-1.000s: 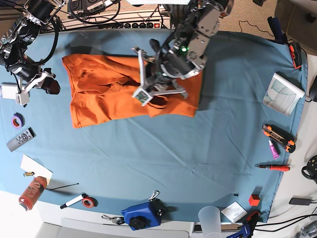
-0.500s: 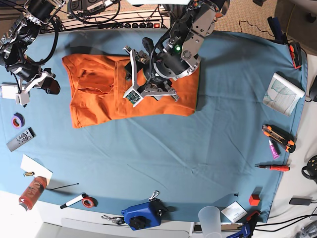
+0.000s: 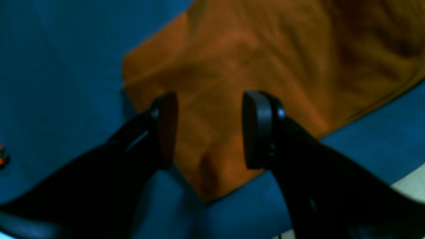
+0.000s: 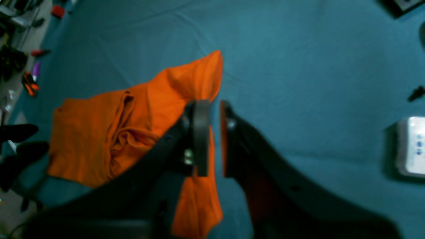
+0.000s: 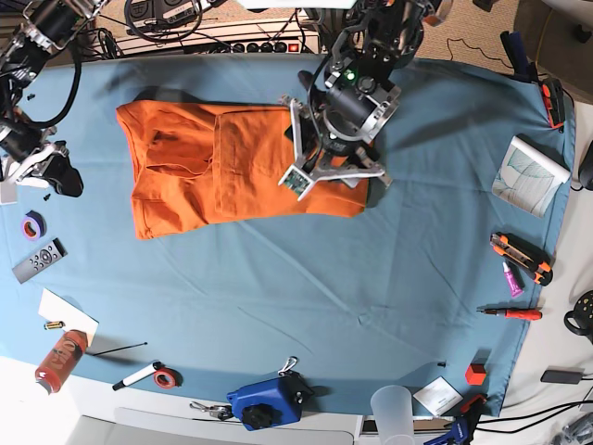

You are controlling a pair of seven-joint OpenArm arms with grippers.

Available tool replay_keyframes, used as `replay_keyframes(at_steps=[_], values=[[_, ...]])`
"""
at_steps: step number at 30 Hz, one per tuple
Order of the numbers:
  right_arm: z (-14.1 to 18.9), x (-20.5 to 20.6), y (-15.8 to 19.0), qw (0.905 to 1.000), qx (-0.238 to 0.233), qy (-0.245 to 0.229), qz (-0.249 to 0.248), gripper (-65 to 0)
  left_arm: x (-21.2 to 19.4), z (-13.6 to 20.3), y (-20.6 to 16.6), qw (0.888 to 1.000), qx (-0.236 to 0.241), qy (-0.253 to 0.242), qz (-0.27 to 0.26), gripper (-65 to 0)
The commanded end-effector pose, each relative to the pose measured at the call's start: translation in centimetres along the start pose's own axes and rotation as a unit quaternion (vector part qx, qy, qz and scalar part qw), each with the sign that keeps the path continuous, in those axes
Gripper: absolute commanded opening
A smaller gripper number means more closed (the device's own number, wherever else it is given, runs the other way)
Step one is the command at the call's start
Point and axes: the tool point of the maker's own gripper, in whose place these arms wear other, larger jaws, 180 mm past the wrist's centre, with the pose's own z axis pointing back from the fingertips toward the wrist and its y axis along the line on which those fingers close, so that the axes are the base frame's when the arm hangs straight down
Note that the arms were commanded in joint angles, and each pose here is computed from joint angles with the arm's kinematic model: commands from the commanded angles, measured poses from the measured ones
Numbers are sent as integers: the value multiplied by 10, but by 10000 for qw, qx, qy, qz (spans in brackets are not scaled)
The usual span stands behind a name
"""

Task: Layout the t-shirt on the table in an organized manner, then fold the t-shirt properly
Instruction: 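Grasp the shirt's other end with the right gripper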

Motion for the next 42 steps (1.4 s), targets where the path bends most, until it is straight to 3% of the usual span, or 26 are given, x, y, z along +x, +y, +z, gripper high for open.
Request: replay_keyframes(at_steps=[1, 3, 4, 8, 15, 19, 25, 30, 34, 42], values=[[7, 18, -1, 9996, -47, -183, 206, -440, 13, 4, 2, 9997, 27, -227, 22, -334], [5, 15, -2, 9997, -80, -101, 222, -315, 12, 4, 2, 9997, 27, -224, 19, -334], [4, 14, 0, 9997, -54, -75, 228, -292, 12, 4, 2, 9997, 22, -226, 19, -334], [-8, 6, 10, 9995, 121, 98, 274, -291, 12, 4, 2, 9997, 22, -224, 17, -334], [-55, -47, 38, 9952, 516, 831, 98, -291, 13, 4, -2, 9996, -105, -251, 64, -334], [-71, -66, 58, 9931, 758, 887, -121, -291, 12, 4, -4, 9996, -127, -244, 73, -334], [-85, -95, 46, 9928, 78, 1189, -120, -291, 8, 4, -7, 9996, -168, -188, 92, -334], [-85, -92, 43, 9936, 2, 1120, -174, -291, 8, 4, -7, 9996, -164, -187, 90, -334], [-79, -76, 42, 9955, 64, 938, -64, -291, 7, 4, -6, 9997, -161, -185, 83, -334], [-72, -46, 22, 9968, -410, 642, 254, -291, 4, 4, -9, 9996, -190, -172, 94, -334]])
